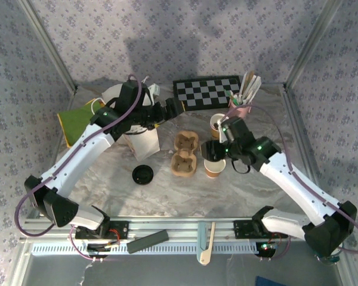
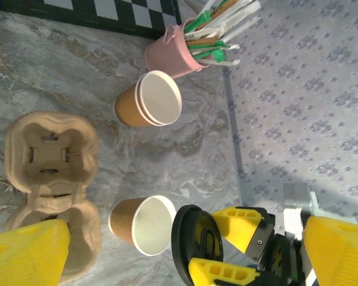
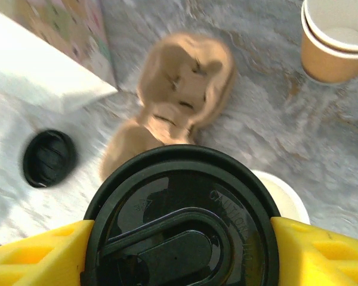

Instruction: Pack the takeout coffee

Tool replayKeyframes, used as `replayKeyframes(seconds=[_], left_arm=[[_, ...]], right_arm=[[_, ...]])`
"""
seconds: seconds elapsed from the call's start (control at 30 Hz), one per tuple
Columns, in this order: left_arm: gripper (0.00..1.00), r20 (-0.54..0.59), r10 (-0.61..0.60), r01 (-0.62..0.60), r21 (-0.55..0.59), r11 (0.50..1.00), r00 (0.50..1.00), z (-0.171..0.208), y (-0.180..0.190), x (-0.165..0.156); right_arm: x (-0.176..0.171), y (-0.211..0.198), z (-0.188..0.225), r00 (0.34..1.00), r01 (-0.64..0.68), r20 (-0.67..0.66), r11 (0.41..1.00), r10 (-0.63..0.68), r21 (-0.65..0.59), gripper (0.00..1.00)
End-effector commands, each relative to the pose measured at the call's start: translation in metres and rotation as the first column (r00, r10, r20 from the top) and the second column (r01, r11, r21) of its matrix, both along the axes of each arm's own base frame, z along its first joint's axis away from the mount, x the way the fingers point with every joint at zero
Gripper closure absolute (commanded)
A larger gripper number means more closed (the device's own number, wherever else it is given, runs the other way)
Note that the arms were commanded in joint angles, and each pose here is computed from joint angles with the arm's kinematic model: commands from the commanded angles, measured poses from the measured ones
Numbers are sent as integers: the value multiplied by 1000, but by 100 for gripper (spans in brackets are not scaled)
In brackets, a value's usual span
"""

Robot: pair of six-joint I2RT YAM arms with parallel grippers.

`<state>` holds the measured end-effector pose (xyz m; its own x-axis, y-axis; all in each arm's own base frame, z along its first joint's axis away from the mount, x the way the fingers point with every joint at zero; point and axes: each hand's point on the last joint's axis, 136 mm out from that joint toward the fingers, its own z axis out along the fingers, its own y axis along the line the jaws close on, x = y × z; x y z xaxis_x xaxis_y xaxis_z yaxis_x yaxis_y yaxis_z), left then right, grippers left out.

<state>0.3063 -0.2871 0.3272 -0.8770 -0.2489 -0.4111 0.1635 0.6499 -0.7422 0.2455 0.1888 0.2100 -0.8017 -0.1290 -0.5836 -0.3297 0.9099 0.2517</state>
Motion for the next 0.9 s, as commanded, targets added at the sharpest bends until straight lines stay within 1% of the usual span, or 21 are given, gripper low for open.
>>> replayKeyframes(seconds=[0.0, 0.13, 0.33, 0.57, 0.73, 0.87], left_arm=[[0, 26, -29, 26, 84, 996, 999, -3, 1, -7], [0, 17, -39, 37, 114, 993, 999, -9, -1, -13], [0, 14, -32, 30, 125, 992, 999, -12, 0, -18], [0, 8, -20, 19, 123, 992, 1000, -14, 1, -19], [0, 9, -19, 17, 120, 993, 1000, -14, 0, -18], [0, 10, -19, 17, 119, 993, 1000, -14, 0, -17]], right_arm=[[-3, -28, -23, 998, 35, 59, 971, -21, -238, 29], [-3, -27, -39, 997, 52, 66, 957, -34, -284, 28], [1, -27, -56, 996, 84, 66, 954, -68, -287, 29], [4, -20, -63, 994, 98, 67, 967, -84, -235, 30], [2, -21, -72, 993, 106, 65, 969, -94, -225, 30], [6, -17, -68, 988, 123, 110, 976, -104, -181, 30]])
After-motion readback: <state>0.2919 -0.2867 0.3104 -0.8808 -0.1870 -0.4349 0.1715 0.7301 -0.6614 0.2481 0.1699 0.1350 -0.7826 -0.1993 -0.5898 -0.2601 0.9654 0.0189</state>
